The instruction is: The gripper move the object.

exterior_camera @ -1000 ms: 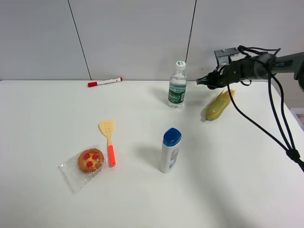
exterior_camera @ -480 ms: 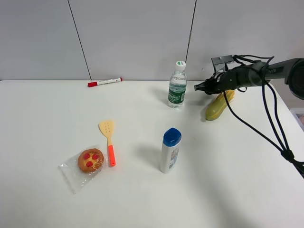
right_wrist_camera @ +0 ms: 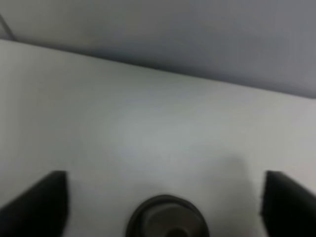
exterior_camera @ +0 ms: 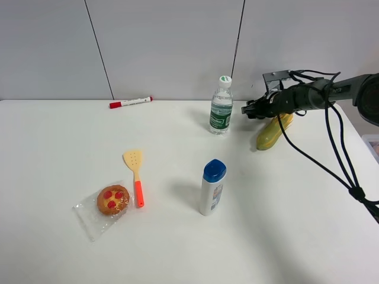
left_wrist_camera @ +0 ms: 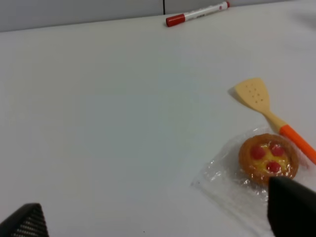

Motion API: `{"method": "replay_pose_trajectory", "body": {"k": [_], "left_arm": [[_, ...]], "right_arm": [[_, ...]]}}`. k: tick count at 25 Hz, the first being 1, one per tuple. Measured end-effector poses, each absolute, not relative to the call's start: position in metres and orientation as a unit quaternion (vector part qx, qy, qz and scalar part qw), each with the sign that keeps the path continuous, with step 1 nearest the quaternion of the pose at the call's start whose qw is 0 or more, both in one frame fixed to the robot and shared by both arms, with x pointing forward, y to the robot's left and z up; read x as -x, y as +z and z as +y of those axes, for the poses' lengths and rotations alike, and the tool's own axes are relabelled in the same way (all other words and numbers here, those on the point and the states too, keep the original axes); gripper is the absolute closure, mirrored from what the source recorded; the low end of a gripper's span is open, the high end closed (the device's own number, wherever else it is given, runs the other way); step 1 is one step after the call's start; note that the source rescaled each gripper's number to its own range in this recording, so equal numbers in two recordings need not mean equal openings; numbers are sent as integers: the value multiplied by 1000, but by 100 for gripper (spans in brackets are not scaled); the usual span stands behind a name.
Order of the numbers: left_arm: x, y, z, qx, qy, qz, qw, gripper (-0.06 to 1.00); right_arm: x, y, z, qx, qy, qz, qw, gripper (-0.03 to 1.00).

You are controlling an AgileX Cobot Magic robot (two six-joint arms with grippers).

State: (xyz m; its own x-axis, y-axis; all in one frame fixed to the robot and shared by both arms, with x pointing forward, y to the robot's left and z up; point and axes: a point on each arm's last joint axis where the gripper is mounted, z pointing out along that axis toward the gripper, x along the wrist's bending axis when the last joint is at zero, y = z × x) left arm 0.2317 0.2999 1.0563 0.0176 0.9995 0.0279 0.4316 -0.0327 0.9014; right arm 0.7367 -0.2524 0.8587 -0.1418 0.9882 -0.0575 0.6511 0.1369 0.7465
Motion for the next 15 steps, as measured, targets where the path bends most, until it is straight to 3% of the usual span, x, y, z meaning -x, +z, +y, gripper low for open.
{"method": "replay_pose_trajectory", "body": {"k": [2,4,9,15], "left_arm": [[-232,1056,300,-609,382,588,372,-6],[-232,1056,300,-609,382,588,372,-6],[-232,1056,300,-609,382,588,372,-6],[-232,1056,300,-609,382,588,372,-6]], "right_arm": [[-737,859,-252,-587,295,696,290,8],[-737,860,-252,-587,295,696,290,3],[-736,875,-253,-589,292,695,291,1],[-722,947,-257,-598,275,694,292,1]]}}
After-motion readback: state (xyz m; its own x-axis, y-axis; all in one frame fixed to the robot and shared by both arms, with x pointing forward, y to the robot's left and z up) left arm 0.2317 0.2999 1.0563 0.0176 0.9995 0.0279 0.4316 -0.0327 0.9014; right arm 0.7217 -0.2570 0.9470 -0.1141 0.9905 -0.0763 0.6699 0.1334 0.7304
